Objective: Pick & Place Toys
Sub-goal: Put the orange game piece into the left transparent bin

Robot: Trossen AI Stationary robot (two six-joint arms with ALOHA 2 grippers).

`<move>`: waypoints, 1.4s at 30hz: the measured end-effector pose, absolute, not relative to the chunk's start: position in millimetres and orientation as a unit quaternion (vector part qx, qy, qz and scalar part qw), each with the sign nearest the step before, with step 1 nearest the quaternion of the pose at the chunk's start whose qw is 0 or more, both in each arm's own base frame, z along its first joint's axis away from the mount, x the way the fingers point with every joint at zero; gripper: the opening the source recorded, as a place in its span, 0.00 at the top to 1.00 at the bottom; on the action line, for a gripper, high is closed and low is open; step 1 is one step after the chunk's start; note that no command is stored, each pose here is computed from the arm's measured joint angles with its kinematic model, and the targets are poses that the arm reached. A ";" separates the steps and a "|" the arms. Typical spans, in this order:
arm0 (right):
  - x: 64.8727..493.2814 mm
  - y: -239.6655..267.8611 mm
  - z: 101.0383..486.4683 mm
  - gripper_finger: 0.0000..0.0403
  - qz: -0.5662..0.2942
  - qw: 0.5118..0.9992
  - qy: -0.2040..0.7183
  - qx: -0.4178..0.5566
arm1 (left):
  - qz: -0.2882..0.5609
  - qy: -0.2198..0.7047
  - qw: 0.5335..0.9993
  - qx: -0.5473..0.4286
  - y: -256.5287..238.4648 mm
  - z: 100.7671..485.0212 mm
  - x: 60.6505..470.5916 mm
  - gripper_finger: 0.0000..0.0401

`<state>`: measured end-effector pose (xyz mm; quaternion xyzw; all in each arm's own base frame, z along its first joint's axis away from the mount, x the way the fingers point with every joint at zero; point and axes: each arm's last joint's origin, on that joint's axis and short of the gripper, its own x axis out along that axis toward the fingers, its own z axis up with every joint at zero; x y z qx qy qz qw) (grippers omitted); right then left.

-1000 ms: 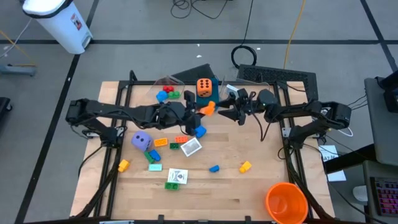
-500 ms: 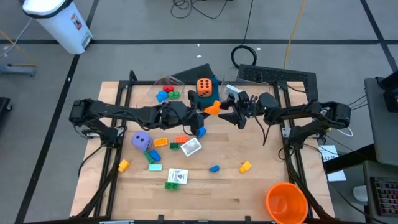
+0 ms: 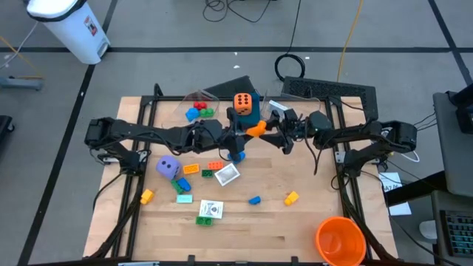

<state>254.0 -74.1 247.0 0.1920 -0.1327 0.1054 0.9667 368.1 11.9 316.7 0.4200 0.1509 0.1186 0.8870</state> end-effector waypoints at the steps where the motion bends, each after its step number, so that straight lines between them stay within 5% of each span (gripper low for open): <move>1: 254.1 -73.9 247.0 0.41 0.105 0.967 -0.133 0.192 | 0.120 0.150 0.887 0.420 12.2 316.9 368.1 0.64; 8: 254.5 -74.2 245.7 0.66 0.101 0.968 -0.127 0.191 | 0.121 0.148 0.888 0.419 12.9 317.6 368.1 0.58; 20: 254.1 -76.6 246.6 0.66 0.084 0.974 -0.135 0.163 | 0.126 0.145 0.891 0.411 9.5 326.1 366.8 0.56; 33: 255.3 -78.9 240.5 0.67 0.069 0.986 -0.109 0.106 | 0.121 0.201 0.910 0.341 8.4 346.0 364.5 0.26; 42: 257.6 -78.5 229.3 0.67 0.059 0.995 -0.057 0.051 | 0.065 0.235 0.930 0.277 16.0 349.0 360.4 0.24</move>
